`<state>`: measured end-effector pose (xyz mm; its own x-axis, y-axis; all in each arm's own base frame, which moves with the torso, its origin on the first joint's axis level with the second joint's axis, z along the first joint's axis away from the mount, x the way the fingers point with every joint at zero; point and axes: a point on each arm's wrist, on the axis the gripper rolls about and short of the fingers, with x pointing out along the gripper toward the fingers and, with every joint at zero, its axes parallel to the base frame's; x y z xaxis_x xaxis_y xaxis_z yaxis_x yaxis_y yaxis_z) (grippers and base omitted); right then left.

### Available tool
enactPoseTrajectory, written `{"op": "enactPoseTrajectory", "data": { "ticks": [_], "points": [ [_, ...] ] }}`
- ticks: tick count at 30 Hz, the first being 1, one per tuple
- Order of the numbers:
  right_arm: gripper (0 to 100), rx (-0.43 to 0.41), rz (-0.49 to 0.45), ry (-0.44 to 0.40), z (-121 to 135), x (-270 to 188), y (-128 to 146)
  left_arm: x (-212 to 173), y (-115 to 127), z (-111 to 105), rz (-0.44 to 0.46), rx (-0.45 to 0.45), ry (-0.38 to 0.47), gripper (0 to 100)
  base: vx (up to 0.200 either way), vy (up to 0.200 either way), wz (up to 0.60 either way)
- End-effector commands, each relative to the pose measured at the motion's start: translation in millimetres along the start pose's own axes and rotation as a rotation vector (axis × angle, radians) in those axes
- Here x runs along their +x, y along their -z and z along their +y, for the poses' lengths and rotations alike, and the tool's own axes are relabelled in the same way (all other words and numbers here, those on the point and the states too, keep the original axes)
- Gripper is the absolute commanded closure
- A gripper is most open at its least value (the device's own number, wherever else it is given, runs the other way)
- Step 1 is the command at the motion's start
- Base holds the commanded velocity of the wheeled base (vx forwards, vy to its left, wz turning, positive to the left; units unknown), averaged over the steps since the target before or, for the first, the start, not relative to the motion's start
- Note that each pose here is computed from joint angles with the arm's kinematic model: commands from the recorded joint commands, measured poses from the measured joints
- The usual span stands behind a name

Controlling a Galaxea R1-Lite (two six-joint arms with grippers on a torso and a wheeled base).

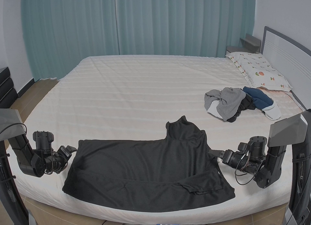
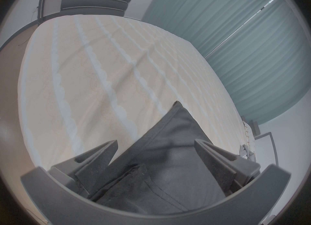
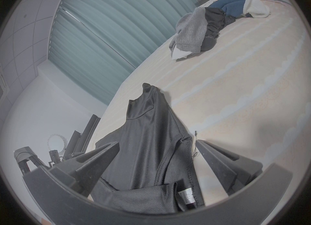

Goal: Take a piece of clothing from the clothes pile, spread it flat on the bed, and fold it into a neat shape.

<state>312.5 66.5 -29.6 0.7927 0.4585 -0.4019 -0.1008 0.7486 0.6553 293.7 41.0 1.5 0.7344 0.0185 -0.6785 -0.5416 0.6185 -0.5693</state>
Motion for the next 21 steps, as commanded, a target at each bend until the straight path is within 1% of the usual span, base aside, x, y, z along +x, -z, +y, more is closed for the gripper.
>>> {"op": "enactPoseTrajectory", "data": {
  "ticks": [1,16,21],
  "points": [
    [0,0.001,-0.003,0.001,-0.5,-0.3,-0.7,0.2,2.4,2.0,0.009,0.004,-0.009,0,0.000,0.200,0.00],
    [0,0.001,-0.005,0.001,-0.8,-0.2,-1.3,0.9,6.1,1.3,0.022,0.004,-0.009,0,0.000,0.000,0.00],
    [0,0.001,-0.005,0.001,-0.8,-0.2,-1.3,-0.1,9.6,1.0,0.032,0.012,-0.010,0,-0.200,0.000,0.00]
  ]
}}
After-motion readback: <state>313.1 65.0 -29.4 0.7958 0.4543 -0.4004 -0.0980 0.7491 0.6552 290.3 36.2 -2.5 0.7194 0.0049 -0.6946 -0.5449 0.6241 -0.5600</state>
